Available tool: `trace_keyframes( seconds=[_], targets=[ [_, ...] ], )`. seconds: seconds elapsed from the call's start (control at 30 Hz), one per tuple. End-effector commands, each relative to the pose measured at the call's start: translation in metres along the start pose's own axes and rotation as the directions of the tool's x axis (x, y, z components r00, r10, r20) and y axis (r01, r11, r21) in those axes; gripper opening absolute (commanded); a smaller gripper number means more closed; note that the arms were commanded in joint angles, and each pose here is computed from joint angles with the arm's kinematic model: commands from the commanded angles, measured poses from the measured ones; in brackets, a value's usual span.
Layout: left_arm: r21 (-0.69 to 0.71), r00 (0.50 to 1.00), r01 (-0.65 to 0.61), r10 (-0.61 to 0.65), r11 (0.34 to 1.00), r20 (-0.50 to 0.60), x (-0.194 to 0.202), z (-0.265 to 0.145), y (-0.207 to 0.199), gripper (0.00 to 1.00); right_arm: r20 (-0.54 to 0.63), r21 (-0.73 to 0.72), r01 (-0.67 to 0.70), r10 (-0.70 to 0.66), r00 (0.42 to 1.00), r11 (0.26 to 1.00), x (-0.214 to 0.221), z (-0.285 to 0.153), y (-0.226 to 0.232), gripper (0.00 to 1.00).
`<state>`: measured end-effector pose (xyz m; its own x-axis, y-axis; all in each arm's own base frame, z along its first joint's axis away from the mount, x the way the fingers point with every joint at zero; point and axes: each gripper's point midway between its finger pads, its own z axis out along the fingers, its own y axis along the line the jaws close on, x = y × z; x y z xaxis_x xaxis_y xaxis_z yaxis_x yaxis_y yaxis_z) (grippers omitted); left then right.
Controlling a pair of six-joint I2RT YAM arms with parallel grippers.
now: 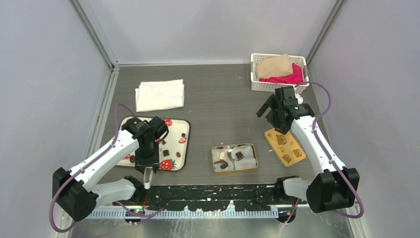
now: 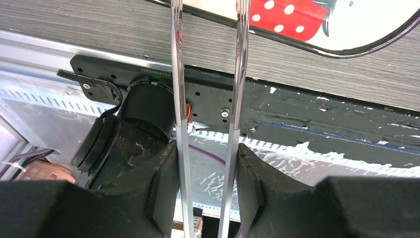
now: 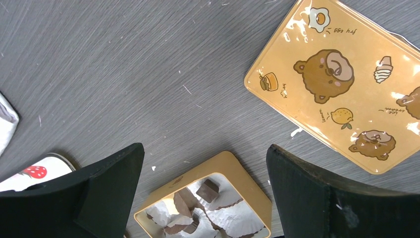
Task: Pack the chocolate
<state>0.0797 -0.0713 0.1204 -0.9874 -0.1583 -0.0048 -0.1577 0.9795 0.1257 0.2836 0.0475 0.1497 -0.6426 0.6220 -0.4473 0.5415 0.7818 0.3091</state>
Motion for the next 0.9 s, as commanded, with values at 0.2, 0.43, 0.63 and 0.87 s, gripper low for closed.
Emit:
trace_keyframes(
  seconds=[0.2, 0.43, 0.63, 0.87],
  targets=[
    [-0.026, 0.997, -0.073, 0.072, 0.997, -0.029, -0.002, 0.009, 0.001, 0.43, 0.043, -0.052, -0.007, 0.010, 0.999, 0.999, -0.014, -0.007, 0.013, 0.99],
    [-0.026, 0.991, -0.125, 0.124, 0.992, -0.046, -0.008, 0.016, -0.001, 0.42, 0.048, -0.051, -0.005, 0.008, 0.999, 0.999, -0.014, -0.008, 0.013, 0.99],
    [-0.005, 0.990, -0.128, 0.128, 0.992, -0.061, -0.009, 0.021, -0.002, 0.41, 0.050, -0.046, -0.003, 0.005, 0.999, 0.999, -0.014, -0.009, 0.011, 0.99],
    [0.029, 0.990, -0.125, 0.126, 0.992, -0.064, -0.016, 0.022, -0.007, 0.36, 0.044, -0.049, -0.005, 0.007, 0.999, 0.999, -0.013, -0.008, 0.011, 0.99]
  ],
)
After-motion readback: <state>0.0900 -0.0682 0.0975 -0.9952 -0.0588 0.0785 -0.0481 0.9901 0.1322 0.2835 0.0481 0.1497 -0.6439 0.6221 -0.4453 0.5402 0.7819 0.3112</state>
